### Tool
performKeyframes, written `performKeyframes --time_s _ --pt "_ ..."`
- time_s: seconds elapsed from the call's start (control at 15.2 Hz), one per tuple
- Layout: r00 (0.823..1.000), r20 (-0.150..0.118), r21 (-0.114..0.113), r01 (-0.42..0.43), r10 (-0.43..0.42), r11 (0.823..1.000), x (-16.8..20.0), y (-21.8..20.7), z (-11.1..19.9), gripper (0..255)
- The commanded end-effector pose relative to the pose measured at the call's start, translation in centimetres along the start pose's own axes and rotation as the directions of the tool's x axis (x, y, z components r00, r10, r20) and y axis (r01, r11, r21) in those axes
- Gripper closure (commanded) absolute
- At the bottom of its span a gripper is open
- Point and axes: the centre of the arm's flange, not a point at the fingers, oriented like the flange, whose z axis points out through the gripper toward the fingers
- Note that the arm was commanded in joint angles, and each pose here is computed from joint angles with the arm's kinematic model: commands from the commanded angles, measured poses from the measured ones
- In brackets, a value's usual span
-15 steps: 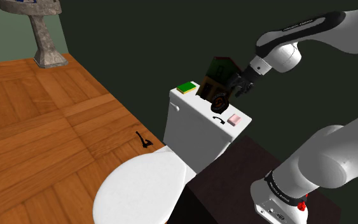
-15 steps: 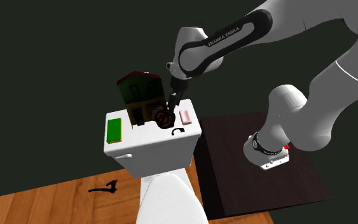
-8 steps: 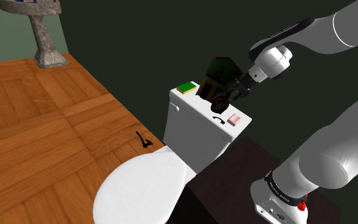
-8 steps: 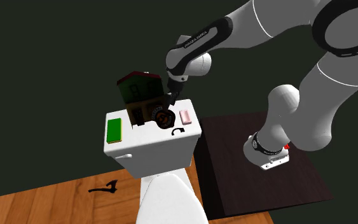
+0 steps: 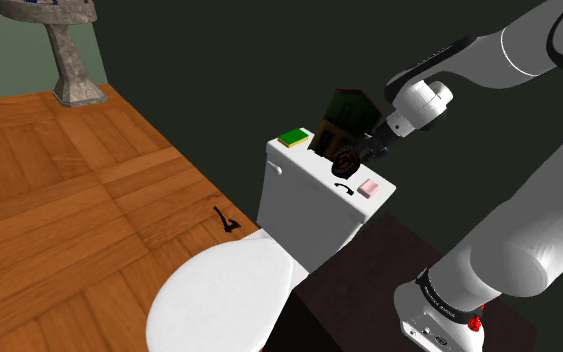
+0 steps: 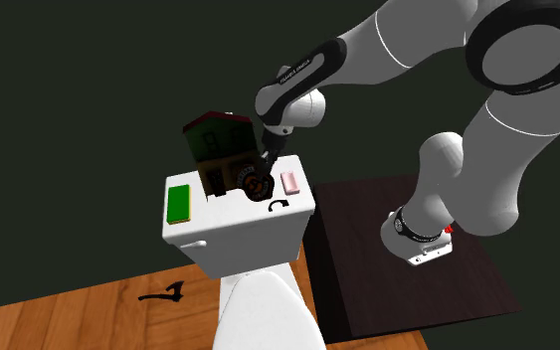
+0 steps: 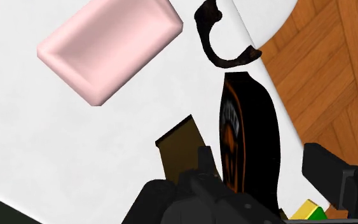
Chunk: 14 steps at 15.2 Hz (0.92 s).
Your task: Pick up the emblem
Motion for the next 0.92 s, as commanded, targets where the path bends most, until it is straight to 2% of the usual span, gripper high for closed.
performKeyframes --time_s 0.0,0.53,0.86 --pt "1.0 0.0 0.0 0.0 0.0 1.0 0.0 0.0 0.0 255" --pt "1.0 0.0 0.0 0.0 0.0 1.0 0.0 0.0 0.1 255" --pt "1.0 0.0 0.0 0.0 0.0 1.0 0.2 -1.1 -2.3 255"
